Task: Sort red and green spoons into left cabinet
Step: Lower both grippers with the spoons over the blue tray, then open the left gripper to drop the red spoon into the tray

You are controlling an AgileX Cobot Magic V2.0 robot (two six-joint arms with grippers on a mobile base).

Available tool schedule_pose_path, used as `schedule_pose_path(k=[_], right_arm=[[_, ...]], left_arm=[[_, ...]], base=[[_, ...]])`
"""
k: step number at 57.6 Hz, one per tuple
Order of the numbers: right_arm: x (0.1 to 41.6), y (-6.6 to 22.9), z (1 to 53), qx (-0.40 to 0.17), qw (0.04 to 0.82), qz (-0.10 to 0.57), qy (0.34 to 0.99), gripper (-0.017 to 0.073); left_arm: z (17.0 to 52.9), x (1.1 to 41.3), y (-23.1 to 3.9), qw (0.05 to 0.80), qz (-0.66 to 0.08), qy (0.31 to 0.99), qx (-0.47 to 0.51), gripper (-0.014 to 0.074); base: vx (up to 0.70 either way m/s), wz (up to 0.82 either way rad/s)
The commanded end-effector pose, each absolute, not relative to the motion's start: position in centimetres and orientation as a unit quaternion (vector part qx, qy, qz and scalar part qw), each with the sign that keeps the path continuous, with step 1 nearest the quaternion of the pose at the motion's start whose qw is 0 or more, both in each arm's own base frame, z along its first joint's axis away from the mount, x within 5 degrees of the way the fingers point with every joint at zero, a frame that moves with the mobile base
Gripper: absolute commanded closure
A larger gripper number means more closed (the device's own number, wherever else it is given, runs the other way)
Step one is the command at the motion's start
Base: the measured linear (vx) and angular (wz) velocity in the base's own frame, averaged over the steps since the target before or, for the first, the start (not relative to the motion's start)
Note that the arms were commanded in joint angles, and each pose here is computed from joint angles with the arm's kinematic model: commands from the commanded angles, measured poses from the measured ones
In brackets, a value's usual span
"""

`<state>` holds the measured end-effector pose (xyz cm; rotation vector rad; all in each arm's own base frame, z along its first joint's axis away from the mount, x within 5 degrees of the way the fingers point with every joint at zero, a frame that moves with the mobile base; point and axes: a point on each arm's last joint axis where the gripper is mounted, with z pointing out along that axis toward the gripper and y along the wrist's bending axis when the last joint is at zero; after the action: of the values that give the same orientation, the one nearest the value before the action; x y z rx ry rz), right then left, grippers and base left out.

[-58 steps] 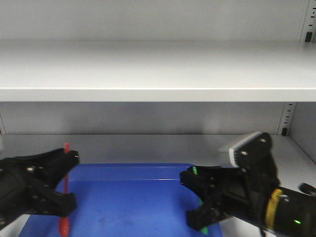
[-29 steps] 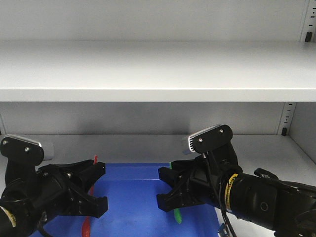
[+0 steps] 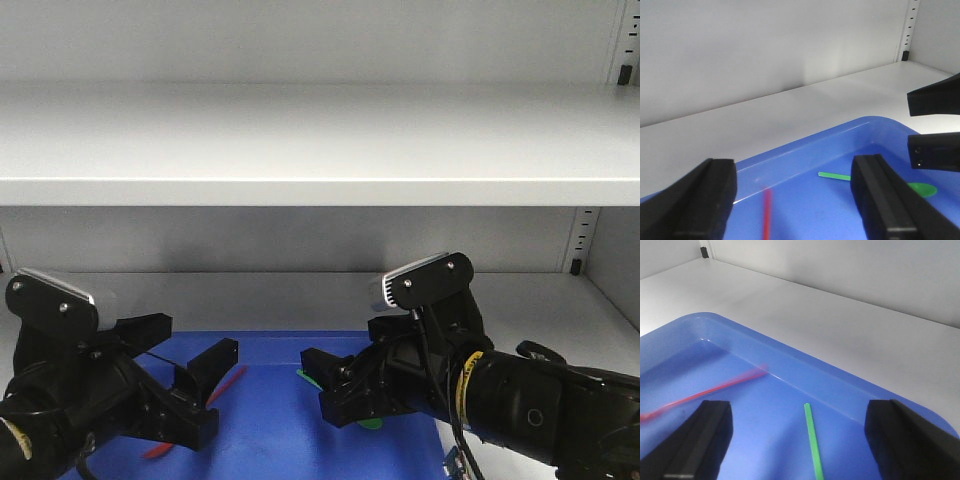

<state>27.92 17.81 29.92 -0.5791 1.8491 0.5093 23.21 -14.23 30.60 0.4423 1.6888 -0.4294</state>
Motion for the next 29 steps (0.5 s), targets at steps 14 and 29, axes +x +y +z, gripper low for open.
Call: schedule_pose_path(k=[14,29], right_arm=[[27.49,17.97,32.37,-0.243,0.567,0.237,0.751,0.0011],[27.49,17.97,32.37,-0.243,0.567,0.237,0.751,0.0033]], left_arm=[[32.99,23.01,-14.32,0.670,-0.203,0.691,0.183,0.0034],[32.99,23.01,-14.32,0.670,-0.203,0.691,0.183,0.0070]], base=[[0.00,0.00],[0.00,0.00]])
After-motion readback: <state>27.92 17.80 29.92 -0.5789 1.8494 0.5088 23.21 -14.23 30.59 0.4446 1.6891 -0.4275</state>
